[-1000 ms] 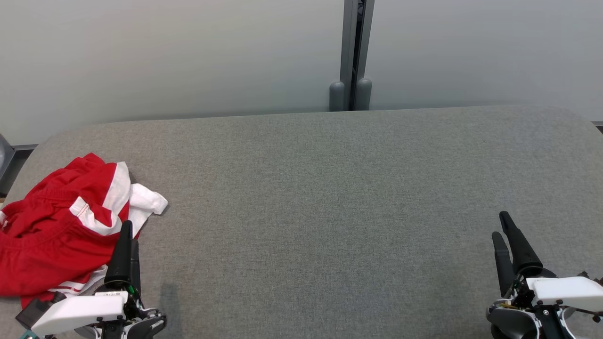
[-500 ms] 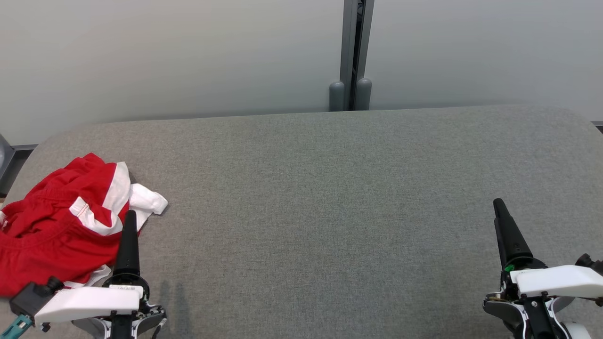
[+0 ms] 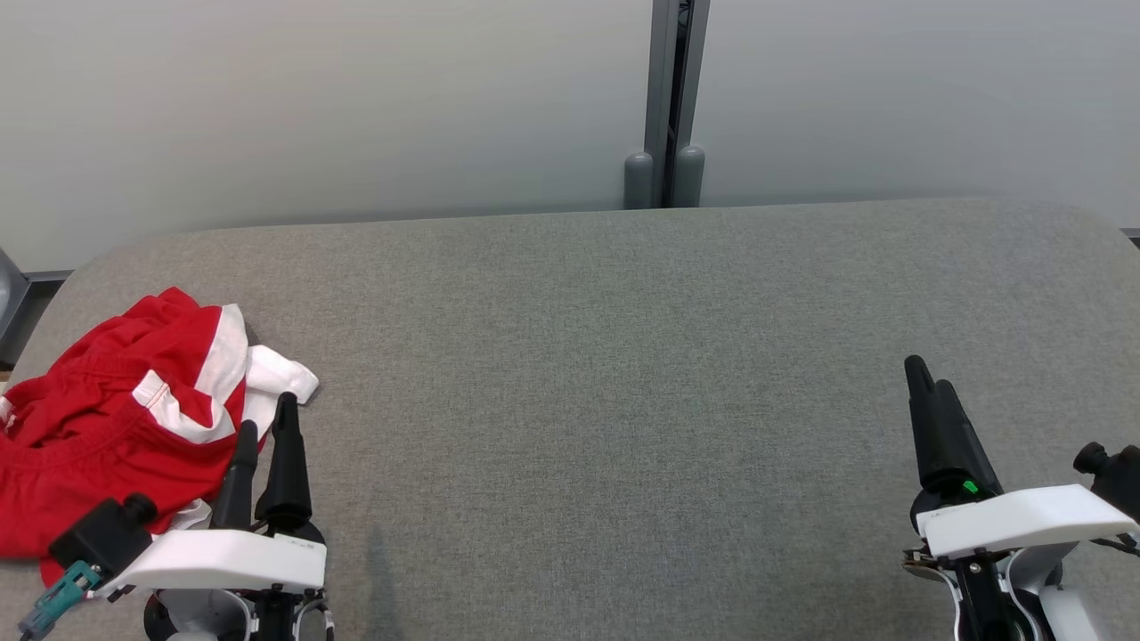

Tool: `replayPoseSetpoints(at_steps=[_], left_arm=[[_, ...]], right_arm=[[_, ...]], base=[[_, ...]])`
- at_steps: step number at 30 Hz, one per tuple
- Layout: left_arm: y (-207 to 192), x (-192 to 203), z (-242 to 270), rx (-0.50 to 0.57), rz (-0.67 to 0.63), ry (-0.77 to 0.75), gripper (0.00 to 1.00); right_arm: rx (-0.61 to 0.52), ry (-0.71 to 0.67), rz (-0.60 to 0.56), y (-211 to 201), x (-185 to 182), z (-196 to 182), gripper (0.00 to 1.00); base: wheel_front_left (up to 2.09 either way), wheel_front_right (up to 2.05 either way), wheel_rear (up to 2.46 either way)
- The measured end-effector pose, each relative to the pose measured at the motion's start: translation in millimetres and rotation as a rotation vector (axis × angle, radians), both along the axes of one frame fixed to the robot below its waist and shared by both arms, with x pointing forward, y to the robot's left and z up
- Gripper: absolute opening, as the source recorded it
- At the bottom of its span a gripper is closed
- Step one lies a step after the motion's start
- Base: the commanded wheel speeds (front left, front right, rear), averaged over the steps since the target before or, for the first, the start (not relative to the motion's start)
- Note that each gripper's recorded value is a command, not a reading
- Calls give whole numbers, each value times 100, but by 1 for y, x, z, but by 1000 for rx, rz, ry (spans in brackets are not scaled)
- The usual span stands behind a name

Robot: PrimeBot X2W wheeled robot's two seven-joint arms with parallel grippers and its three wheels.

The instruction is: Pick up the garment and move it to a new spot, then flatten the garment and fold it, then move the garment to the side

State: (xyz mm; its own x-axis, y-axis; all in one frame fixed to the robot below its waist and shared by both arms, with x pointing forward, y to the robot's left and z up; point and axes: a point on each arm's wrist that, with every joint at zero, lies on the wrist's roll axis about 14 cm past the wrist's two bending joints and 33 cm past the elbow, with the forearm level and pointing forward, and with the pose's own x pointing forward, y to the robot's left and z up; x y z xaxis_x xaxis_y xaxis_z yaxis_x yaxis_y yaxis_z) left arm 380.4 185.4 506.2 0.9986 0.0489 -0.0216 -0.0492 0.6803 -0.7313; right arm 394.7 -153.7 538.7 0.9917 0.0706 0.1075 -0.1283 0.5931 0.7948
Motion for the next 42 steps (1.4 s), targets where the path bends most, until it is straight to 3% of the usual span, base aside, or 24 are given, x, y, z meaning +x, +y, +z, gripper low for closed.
replayPoseSetpoints(at_steps=[15,42], left_arm=[[-3,-1,-3,256,2,11,100],[-9,-2,14,529,11,-67,100]], right_arm=[[-286,-34,-5,5,1,-1,100],[-552,-117,22,25,5,5,100]], base=[[0,0,0],[0,0,0]])
